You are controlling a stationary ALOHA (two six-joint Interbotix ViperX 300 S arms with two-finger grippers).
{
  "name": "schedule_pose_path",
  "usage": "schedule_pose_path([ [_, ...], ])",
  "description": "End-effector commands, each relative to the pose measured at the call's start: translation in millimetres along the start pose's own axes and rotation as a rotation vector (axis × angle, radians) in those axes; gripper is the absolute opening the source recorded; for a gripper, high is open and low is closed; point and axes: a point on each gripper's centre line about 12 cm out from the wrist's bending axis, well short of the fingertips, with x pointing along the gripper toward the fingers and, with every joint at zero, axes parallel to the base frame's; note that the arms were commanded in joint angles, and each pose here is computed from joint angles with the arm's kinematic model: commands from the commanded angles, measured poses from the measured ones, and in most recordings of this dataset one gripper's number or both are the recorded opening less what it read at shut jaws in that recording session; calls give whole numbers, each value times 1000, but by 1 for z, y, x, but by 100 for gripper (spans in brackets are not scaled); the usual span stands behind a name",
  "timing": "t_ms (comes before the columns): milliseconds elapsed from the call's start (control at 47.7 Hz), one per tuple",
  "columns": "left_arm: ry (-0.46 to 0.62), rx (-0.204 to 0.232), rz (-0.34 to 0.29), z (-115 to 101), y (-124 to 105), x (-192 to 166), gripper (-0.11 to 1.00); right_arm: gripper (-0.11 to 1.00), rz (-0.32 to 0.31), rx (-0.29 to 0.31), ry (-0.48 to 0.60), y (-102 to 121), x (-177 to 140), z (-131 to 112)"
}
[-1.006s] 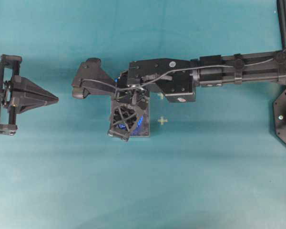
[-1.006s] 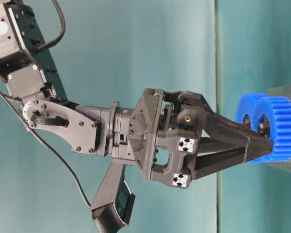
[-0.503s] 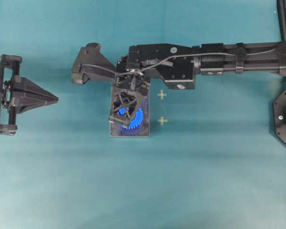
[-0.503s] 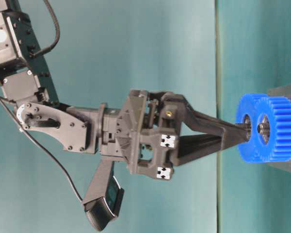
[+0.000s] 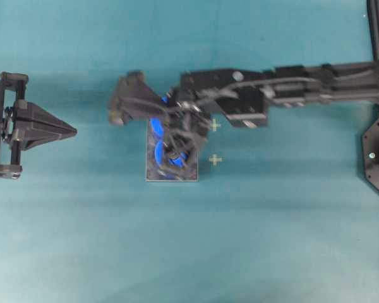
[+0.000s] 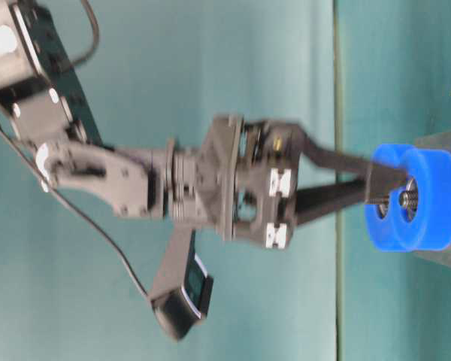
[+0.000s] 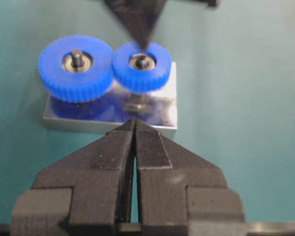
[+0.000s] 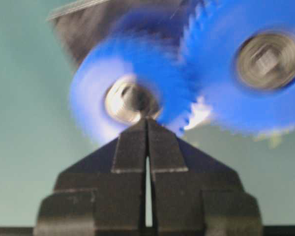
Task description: Fit the small gear onto the shaft.
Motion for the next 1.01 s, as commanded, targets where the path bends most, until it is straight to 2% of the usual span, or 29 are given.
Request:
schedule_pose_path([
  [0,-17,3,0,5,0,0,0,0,44,-11,17,19,-12,-22],
  [84,-17,2,2,5,0,0,0,0,85,-22,2,32,-22,-33],
  [168,-19,1,2,5,0,0,0,0,98,-16,-25,33,-34,-36],
  [398,-22,2,1,6,0,0,0,0,62,32,-105,4,-34,-17],
  [566,-29,1,1,8,0,-1,0,0,9,57,-111,-19,-16,-5],
  [671,-31,2,1,8,0,-1,0,0,5,64,-121,-24,-2,3],
  [817,-31,3,-1,8,0,-2,0,0,36,53,-139,-9,1,5],
  [985,-29,2,1,7,0,-2,0,0,135,9,-157,35,-12,0],
])
